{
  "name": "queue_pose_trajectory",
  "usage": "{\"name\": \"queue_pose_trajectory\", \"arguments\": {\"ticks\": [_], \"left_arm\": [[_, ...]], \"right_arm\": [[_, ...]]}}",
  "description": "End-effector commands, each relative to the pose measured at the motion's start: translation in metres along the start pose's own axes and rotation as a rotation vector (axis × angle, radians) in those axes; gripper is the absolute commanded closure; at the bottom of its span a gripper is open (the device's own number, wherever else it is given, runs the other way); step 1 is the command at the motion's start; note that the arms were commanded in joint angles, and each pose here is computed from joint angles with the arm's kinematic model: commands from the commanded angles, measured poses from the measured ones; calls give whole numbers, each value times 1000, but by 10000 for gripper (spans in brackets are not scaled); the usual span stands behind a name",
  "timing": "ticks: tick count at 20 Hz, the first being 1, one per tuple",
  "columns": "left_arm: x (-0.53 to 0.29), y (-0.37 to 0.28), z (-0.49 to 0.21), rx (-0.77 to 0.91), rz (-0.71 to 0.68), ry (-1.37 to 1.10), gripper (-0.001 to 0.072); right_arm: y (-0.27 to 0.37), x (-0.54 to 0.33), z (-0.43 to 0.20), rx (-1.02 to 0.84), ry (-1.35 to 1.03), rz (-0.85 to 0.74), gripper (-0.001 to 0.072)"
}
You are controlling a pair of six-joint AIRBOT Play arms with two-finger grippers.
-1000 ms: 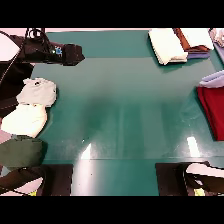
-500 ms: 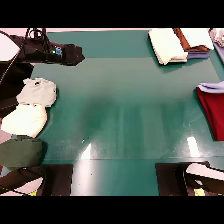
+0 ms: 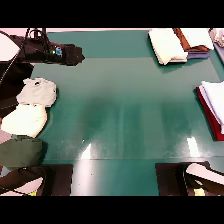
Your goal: Fold the shirts.
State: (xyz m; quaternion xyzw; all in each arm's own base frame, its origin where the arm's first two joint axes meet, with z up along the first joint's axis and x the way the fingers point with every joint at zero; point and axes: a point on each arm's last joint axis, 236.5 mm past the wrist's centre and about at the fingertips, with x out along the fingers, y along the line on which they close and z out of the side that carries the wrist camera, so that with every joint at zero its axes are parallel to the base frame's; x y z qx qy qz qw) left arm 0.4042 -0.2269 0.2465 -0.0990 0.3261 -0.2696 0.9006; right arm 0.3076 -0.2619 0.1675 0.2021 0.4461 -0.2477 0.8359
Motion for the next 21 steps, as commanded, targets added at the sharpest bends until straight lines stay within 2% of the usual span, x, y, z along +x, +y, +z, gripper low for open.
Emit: {"name": "queue_pose_trajectory", "arguments": {"ticks": [1,5,9,10,12,13,14,15,21], "left_arm": [[0,-1,0,-3,-3,-1,684],[0,0,0,-1,-1,-2,684],[0,0,3,-2,-2,-12,684],[0,0,4,-1,-2,-15,684],[0,-1,6,-2,-3,-25,684],[0,-1,7,-2,-3,-27,684],[0,-1,7,-2,-3,-31,684],[0,-1,7,-1,-3,-31,684],[0,-1,7,-2,-3,-31,684]], "right_arm": [[57,-29,16,-7,-113,174,184],[175,-73,0,-151,-148,461,185],[274,-107,-56,-396,-103,636,193],[295,-115,-72,-450,-89,681,220],[328,-129,-99,-537,-67,751,342],[342,-136,-112,-577,-58,784,459],[352,-142,-123,-612,-53,810,663],[360,-147,-132,-651,-52,833,692],[371,-157,-153,-705,-24,868,692]]}}
